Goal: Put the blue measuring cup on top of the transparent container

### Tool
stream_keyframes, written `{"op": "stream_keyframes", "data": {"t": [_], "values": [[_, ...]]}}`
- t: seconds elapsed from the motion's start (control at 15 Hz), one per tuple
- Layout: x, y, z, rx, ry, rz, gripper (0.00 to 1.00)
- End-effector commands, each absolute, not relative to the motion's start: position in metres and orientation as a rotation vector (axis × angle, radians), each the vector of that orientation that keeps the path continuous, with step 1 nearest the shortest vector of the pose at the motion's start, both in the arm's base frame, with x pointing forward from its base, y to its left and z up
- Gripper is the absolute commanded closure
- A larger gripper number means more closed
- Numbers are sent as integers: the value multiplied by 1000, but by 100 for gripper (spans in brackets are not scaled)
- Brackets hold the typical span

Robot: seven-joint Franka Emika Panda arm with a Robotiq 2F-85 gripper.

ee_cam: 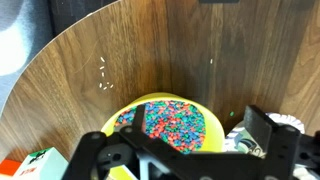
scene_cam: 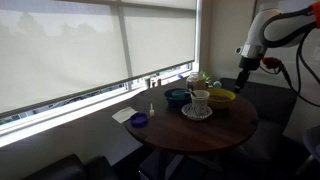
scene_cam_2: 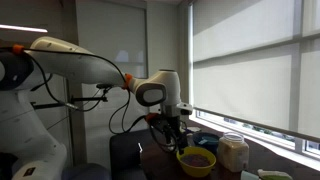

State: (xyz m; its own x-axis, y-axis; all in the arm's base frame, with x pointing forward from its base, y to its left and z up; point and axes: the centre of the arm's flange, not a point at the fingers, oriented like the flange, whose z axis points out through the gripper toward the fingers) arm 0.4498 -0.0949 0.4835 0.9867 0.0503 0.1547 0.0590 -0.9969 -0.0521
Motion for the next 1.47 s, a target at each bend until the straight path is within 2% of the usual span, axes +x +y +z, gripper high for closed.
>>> {"op": "stream_keyframes", "data": {"t": [0.0,0.33,0.4,0.93,1.4], "values": [[450,-95,483,-3075,-85,-237,0],[450,-95,483,-3075,-85,-237,0],[457,-100,483,-3095,-132,-323,0],[574,-108,525,-3047,-605,-912,0],[628,-72,482,-2967,-570,-799,0]]}}
